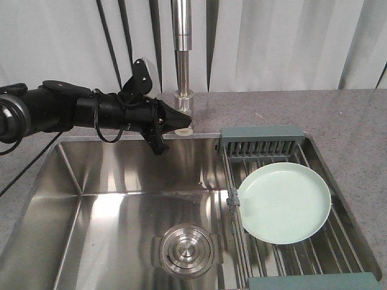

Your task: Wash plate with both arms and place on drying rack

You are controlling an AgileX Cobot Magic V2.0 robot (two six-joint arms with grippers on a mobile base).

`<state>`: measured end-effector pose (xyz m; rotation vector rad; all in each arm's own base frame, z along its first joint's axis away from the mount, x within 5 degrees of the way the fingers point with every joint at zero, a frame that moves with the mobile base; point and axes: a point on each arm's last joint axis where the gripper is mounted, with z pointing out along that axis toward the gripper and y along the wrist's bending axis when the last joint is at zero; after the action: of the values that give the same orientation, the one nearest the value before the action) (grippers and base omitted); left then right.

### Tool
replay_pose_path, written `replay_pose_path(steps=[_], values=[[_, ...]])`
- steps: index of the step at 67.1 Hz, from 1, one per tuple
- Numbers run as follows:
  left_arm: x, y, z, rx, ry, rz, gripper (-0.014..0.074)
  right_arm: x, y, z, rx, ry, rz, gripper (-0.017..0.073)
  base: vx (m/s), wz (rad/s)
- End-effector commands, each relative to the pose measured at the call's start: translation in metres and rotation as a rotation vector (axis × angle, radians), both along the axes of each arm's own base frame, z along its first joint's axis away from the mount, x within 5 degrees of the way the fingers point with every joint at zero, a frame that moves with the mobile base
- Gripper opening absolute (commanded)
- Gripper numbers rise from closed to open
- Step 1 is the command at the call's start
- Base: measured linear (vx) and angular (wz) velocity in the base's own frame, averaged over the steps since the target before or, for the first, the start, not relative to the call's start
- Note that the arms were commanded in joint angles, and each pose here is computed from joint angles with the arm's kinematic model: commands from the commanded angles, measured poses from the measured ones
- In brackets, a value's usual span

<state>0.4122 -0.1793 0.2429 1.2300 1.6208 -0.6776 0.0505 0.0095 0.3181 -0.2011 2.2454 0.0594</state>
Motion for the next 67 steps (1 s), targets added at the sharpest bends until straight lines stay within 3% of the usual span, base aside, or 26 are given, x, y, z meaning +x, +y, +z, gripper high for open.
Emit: replay_pose_path(steps=[1, 29, 38, 51, 59, 67], values=[[0.002, -0.003, 0.036, -0.081, -0.076, 0.024, -0.0008, 0.004, -0.001, 0.010, -0.002, -0.071, -0.009, 0.0284, 0.00, 0.00], [0.029, 0.002, 0.074, -0.030, -0.293, 0.165, -0.0008, 0.004, -0.001, 0.010, -0.002, -0.071, -0.009, 0.0284, 0.00, 0.00], [0.028, 0.003, 0.093, -0.057, -0.331, 0.164, -0.0008, 0.004, -0.001, 0.010, -0.002, -0.071, -0.009, 0.0284, 0.00, 0.00], [0.012, 0.006, 0.120, -0.130, -0.266, 0.177, -0.0007, 0.004, -0.001, 0.010, -0.002, -0.071, -0.009, 0.0284, 0.00, 0.00], [-0.001, 0.011, 0.136, -0.092, -0.220, 0.199, -0.0007, 0.004, -0.001, 0.010, -0.002, -0.071, -0.009, 0.0284, 0.00, 0.00], [-0.013, 0.021, 0.147, -0.034, -0.128, 0.272, -0.0007, 0.004, -0.001, 0.010, -0.002, -0.071, -0.009, 0.0284, 0.00, 0.00]])
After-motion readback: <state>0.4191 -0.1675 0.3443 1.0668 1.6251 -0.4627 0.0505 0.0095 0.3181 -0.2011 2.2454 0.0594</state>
